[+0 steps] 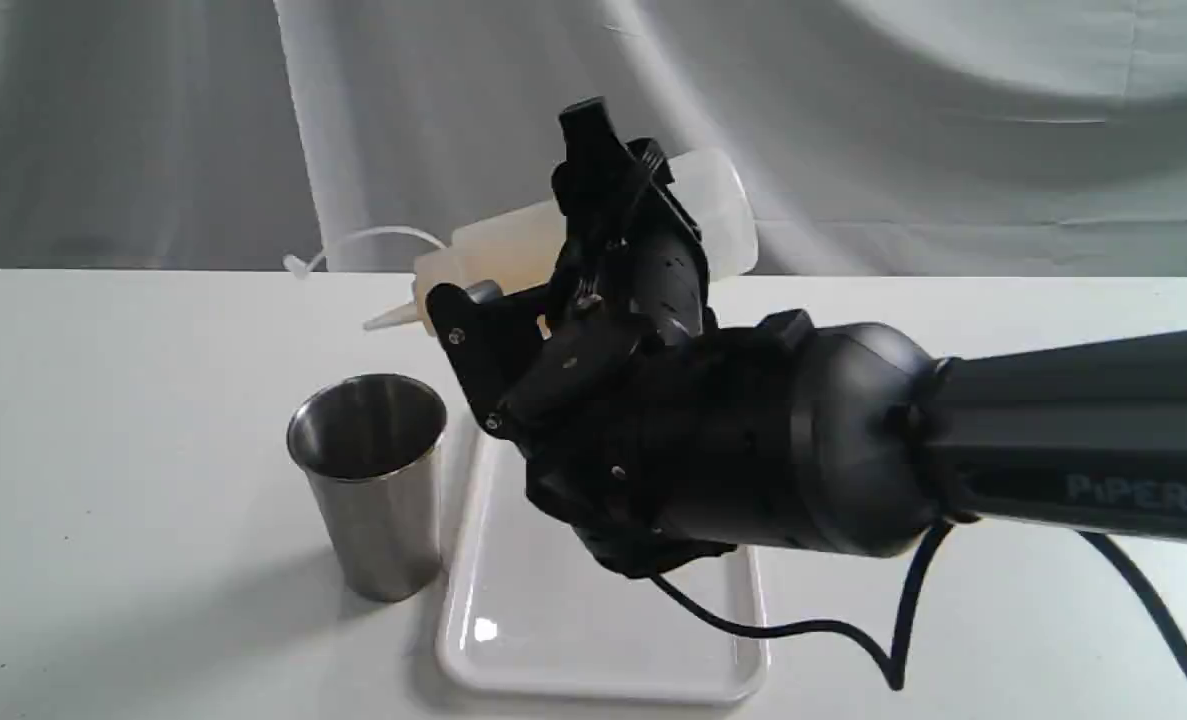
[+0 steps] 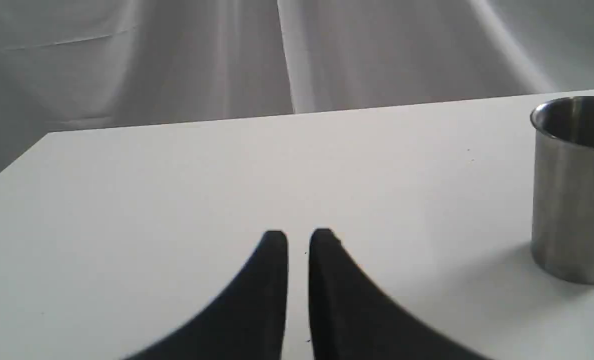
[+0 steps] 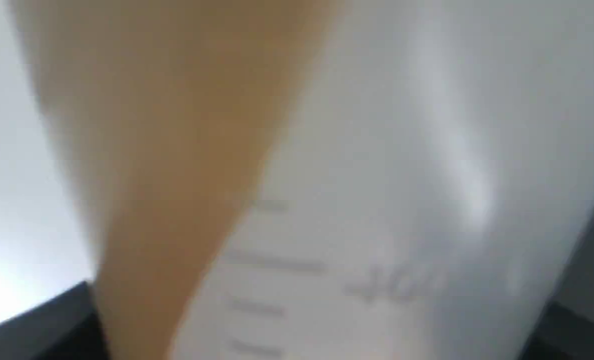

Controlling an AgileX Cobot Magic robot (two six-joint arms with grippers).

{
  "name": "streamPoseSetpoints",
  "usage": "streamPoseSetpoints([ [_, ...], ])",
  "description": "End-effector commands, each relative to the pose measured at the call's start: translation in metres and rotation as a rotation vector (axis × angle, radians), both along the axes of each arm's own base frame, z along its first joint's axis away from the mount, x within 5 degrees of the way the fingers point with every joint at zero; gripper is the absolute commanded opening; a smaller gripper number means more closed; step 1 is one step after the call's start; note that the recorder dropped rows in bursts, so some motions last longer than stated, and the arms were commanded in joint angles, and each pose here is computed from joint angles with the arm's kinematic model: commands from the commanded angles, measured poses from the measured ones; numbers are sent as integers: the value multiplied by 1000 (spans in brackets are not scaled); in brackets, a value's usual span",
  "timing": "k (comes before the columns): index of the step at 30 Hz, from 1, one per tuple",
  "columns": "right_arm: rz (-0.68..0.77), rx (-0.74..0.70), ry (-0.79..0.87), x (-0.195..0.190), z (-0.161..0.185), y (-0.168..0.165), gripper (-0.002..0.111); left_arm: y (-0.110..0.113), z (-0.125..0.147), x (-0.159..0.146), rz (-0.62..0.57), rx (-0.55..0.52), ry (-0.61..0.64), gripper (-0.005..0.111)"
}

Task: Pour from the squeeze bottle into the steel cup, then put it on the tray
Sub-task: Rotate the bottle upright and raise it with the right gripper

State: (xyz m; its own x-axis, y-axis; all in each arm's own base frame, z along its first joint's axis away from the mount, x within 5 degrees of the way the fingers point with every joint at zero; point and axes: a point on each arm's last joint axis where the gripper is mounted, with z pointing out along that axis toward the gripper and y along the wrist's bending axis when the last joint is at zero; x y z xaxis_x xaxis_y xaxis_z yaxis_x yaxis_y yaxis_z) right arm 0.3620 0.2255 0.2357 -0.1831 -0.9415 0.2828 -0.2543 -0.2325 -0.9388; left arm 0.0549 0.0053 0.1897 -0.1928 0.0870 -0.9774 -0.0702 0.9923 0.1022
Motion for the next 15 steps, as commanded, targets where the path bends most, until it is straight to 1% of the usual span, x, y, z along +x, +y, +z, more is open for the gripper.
streamPoseSetpoints([
  [1, -36, 157, -86, 0, 11, -1, 0, 0, -1, 0, -2, 1, -8, 8],
  [5, -50, 293, -110, 0, 11, 0, 0, 0, -1, 0, -2, 1, -8, 8],
  [8, -85, 464, -136, -1, 13, -1, 0, 0, -1, 0, -2, 1, -8, 8],
  [12, -123, 803, -191, -5, 26, -2, 0, 0, -1, 0, -2, 1, -8, 8],
  [15, -144, 1029, -240, -8, 38, -3, 0, 0, -1, 0, -2, 1, -8, 8],
])
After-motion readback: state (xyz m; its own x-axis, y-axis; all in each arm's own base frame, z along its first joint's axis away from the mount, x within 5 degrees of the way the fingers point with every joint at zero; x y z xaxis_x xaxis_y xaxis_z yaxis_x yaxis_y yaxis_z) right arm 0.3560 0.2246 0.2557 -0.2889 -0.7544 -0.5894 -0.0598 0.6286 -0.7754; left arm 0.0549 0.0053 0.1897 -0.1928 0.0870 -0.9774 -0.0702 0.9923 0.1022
